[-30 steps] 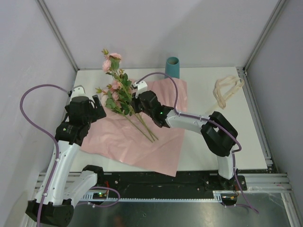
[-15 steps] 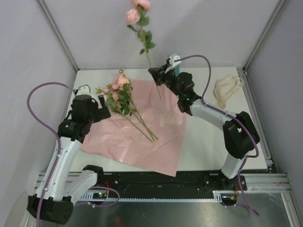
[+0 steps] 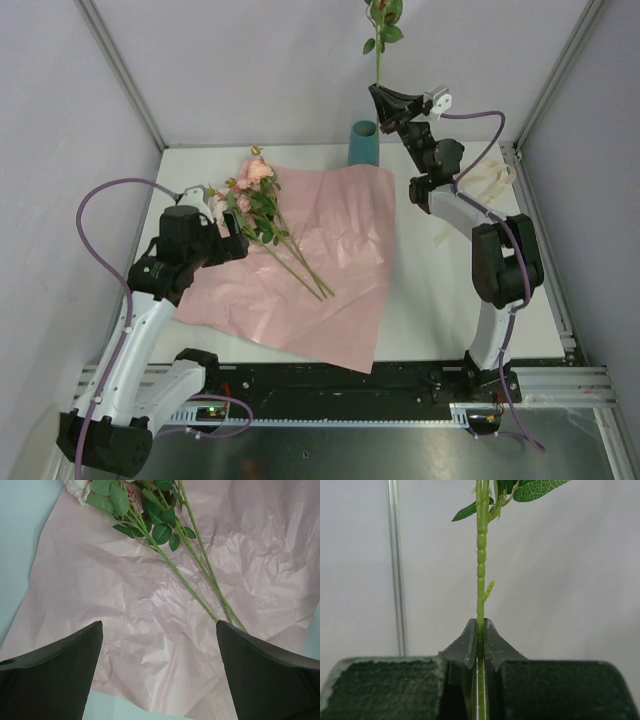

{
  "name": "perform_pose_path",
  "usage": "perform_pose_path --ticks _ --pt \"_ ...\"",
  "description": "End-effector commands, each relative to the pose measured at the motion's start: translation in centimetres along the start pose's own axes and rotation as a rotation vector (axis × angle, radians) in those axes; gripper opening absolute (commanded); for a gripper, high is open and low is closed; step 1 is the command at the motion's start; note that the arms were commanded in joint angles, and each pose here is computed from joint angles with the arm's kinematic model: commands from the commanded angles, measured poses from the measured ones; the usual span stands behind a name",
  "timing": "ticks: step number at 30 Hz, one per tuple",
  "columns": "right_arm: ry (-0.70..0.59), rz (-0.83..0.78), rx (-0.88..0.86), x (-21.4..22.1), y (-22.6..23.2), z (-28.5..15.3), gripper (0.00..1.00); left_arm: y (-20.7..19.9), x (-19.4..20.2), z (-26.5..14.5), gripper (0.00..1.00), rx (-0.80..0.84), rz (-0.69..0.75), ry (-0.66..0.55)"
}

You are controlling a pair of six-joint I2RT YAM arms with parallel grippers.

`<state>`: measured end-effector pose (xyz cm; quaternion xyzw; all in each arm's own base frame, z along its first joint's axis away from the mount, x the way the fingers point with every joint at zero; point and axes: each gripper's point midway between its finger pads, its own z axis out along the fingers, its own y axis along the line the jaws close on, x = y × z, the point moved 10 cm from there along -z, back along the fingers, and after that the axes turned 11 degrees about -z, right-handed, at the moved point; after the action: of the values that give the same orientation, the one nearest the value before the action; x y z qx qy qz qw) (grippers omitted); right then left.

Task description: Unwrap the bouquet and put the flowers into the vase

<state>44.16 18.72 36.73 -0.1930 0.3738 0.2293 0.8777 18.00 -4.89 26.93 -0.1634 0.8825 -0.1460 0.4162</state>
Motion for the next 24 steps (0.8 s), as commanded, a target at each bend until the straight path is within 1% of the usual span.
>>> perform_pose_path --ticks 1,7,14,24 --pt "-0.159 -0.087 -0.056 -1.4 -1.6 2.1 0.0 -0.4 -0.2 -0.5 1.0 0.054 0.019 -0.028" --pt "-0.181 -0.119 -0.067 0.3 -3.3 3.0 0.0 -0.2 -0.3 -1.0 1.0 0.04 0.018 -0.062" --pt "-0.219 -0.125 -0.097 2.3 -4.1 4.4 0.0 -0.2 -0.2 -1.1 1.0 0.046 0.018 -0.063" --pt "-0.206 -0.101 -0.081 5.7 -5.0 5.4 0.0 -0.2 -0.2 -1.1 1.0 0.048 0.017 -0.063"
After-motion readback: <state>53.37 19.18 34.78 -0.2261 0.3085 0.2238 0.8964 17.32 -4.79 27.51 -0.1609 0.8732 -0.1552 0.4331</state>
